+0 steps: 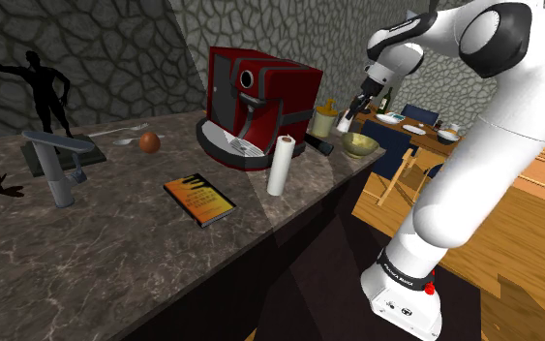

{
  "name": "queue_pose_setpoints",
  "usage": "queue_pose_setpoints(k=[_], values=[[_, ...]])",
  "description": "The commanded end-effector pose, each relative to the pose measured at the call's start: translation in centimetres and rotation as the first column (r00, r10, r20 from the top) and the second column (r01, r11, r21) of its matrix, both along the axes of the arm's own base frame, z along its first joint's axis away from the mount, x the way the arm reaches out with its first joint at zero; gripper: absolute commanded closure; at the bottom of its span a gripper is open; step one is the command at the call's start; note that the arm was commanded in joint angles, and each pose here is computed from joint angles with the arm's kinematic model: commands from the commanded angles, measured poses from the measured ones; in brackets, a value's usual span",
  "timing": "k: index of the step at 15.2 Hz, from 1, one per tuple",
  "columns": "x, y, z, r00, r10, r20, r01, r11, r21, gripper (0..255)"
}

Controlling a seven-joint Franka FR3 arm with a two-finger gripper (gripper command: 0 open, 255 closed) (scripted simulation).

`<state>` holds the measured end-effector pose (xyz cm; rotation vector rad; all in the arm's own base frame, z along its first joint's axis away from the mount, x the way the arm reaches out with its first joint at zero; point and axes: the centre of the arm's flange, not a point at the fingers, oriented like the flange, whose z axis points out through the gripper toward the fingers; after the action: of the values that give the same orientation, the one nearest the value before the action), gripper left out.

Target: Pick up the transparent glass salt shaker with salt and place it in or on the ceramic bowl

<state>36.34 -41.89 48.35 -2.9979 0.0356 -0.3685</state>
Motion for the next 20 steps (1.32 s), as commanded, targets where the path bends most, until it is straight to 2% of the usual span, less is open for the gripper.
queue_pose_setpoints(k=[1,15,20], values=[[-0.3,-2.8,0.3,1.0,0.004,0.002,-0.004,1.0,-0.002,255],[-2.6,-21.1,1.0,1.0,0.004,0.002,-0.004,1.0,-0.002,255],[-2.7,-21.8,-1.1,1.0,0.004,0.002,-0.004,1.0,-0.002,255]])
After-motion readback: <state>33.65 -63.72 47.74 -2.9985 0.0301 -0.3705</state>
